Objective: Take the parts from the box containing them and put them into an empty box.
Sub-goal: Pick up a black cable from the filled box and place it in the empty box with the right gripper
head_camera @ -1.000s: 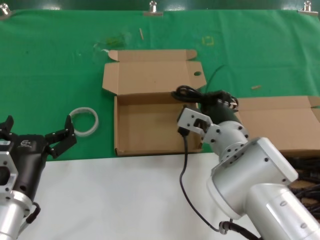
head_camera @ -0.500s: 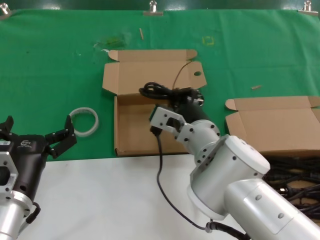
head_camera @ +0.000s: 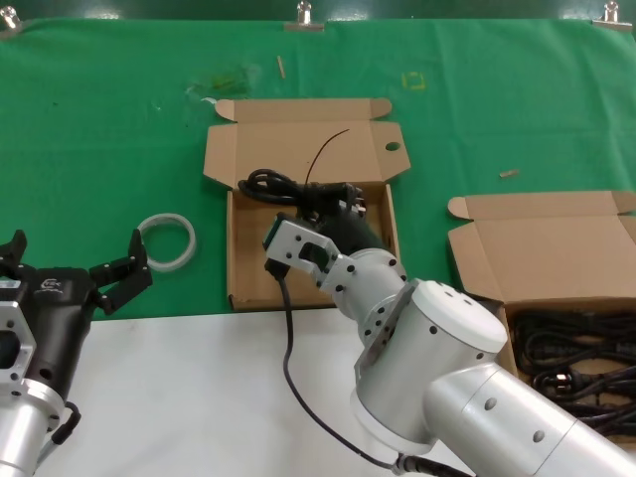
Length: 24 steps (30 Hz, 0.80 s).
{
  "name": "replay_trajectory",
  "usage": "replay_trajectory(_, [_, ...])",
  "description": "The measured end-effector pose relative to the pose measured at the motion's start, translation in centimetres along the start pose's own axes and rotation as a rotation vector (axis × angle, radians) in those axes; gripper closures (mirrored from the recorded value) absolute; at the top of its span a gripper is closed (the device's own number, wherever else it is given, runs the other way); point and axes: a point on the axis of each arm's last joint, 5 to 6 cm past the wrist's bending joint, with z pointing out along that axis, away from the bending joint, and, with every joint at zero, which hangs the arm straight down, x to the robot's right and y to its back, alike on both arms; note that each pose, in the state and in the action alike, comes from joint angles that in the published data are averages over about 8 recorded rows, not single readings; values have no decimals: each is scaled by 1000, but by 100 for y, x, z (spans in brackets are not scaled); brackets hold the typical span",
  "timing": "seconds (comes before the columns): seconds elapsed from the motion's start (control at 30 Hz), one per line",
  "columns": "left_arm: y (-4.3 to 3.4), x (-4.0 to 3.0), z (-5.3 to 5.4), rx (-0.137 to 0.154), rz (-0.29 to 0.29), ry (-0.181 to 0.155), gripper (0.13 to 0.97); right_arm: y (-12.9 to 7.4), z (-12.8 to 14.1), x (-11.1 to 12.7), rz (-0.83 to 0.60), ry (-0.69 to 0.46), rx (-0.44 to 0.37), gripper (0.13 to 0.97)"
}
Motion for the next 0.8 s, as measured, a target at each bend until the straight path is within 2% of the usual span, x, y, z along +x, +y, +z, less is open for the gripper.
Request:
replay_trajectory(0.63, [0,0,0,0,0,0,132,6,-41,-66,49,-12,-10,888])
replay_trajectory(0.8, [0,0,0,0,0,0,132,9,-41,-65,48,-12,-11,853])
